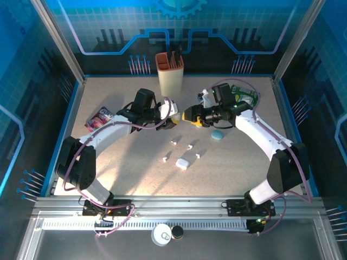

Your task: Insert the wireless bluetooth earbuds into the charging case

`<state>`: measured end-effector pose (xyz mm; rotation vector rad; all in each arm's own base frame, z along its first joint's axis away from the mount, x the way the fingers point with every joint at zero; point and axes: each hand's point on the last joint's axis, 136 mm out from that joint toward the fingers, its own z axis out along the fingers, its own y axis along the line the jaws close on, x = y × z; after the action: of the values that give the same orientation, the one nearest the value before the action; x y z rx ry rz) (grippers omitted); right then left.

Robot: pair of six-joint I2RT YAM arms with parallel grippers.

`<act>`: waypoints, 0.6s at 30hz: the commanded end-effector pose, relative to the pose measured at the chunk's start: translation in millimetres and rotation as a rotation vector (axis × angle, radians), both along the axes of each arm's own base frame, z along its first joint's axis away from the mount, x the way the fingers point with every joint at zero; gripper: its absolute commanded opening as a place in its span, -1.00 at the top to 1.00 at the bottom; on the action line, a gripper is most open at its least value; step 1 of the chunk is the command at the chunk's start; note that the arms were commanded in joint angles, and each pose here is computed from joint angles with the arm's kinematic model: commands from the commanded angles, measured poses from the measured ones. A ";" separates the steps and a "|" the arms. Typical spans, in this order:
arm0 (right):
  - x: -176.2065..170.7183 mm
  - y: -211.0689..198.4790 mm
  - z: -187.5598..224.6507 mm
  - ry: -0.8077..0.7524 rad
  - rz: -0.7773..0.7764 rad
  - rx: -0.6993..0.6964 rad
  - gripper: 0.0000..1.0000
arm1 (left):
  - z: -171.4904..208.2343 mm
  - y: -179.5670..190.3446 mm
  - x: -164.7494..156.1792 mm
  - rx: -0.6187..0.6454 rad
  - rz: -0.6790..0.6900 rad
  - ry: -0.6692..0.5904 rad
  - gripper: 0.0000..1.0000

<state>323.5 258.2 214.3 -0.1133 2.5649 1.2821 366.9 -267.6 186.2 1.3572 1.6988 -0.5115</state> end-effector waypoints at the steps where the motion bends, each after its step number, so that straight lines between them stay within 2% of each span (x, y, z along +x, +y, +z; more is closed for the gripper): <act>1: 5.6 11.2 8.8 -0.006 0.002 0.028 -0.22 | 27.7 -12.0 -8.5 -0.064 -0.063 -0.057 0.14; 9: 13.1 25.6 9.8 0.000 0.015 0.046 -0.19 | 35.4 -18.4 -17.0 -0.068 -0.107 -0.077 0.13; 15: 17.8 33.3 -2.1 0.040 0.031 0.057 0.19 | 36.5 -19.6 -16.5 -0.086 -0.097 -0.080 0.13; 18: 17.3 35.4 -5.5 0.050 0.038 0.056 0.23 | 38.4 -20.7 -17.5 -0.098 -0.098 -0.079 0.12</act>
<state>341.0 284.9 207.6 -0.0989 2.5737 1.3590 356.5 -280.2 199.3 1.3783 1.6330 -0.5519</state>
